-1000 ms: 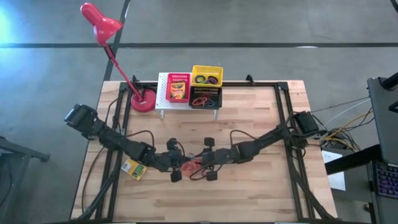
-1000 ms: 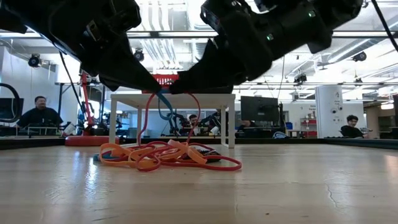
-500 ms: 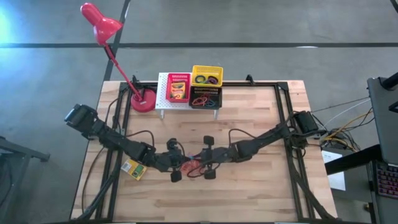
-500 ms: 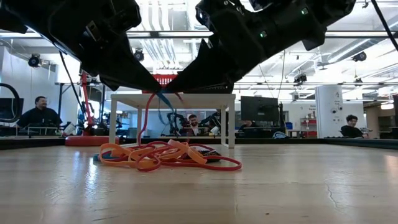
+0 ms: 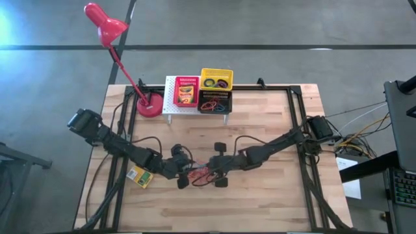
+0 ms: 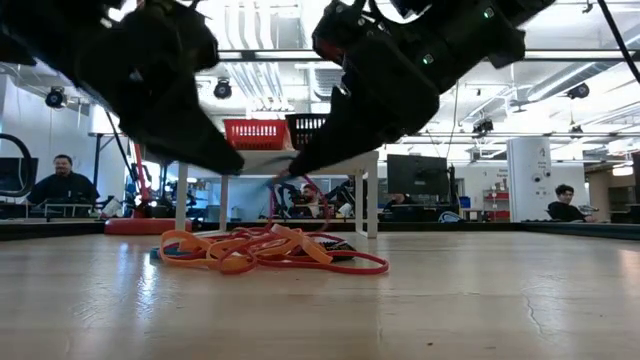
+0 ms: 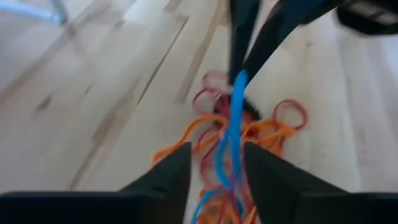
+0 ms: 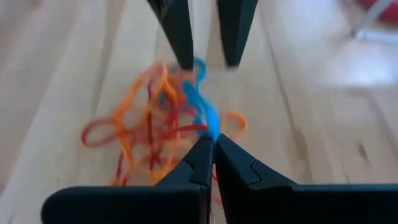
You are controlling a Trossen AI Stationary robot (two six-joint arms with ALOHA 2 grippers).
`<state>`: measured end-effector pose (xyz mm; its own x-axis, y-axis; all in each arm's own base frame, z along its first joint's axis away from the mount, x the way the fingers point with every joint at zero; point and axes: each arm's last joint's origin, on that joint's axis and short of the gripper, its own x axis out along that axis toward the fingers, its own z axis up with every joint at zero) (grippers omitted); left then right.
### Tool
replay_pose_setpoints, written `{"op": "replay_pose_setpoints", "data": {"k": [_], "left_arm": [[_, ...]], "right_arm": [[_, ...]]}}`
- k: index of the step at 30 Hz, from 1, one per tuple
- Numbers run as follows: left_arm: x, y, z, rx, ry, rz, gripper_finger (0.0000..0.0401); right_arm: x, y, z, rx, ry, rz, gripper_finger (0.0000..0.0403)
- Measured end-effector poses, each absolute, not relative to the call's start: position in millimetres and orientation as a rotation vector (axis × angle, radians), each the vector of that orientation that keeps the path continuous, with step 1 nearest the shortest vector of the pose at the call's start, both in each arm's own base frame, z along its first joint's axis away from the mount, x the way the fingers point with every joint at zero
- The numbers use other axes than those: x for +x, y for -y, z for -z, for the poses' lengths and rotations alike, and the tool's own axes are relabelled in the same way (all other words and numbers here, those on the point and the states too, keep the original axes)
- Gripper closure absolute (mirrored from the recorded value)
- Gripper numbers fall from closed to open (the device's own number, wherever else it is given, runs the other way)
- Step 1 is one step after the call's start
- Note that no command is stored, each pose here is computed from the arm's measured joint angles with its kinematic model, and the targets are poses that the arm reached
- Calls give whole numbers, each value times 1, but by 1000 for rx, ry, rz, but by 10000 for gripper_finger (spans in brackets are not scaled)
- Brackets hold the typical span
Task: Pick & Place Office Desk Supplies
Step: Put the blue rubber band into the black bin on the shelf
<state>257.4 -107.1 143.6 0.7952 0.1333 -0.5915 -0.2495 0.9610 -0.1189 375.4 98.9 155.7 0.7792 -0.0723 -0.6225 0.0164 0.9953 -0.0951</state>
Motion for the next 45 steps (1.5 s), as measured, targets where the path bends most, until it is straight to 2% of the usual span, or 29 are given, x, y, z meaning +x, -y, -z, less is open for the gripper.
{"op": "replay_pose_setpoints", "data": {"k": [4, 9, 21, 24, 28, 32, 36, 41, 45], "left_arm": [[247, 102, -131, -261, -651, -249, 192], [238, 98, -121, -353, -671, -301, 158], [237, 98, -119, -387, -663, -311, 166], [237, 98, -120, -389, -662, -310, 169], [237, 98, -120, -390, -660, -309, 169], [237, 98, -120, -390, -660, -310, 169], [237, 98, -120, -390, -660, -310, 169], [237, 98, -120, -390, -660, -310, 169], [237, 98, -120, -392, -656, -308, 169]], "right_arm": [[373, -98, -158, -77, -803, 90, 394], [366, -93, -155, -75, -914, 198, 394], [327, -78, -126, -52, -1093, 509, 392], [317, -75, -124, -21, -1104, 546, 372], [302, -71, -130, 33, -1082, 576, 321], [287, -66, -140, 83, -1038, 586, 268], [281, -64, -145, 134, -930, 546, 235], [279, -63, -136, 131, -767, 432, 224], [280, -60, -129, 147, -736, 271, 231]]}}
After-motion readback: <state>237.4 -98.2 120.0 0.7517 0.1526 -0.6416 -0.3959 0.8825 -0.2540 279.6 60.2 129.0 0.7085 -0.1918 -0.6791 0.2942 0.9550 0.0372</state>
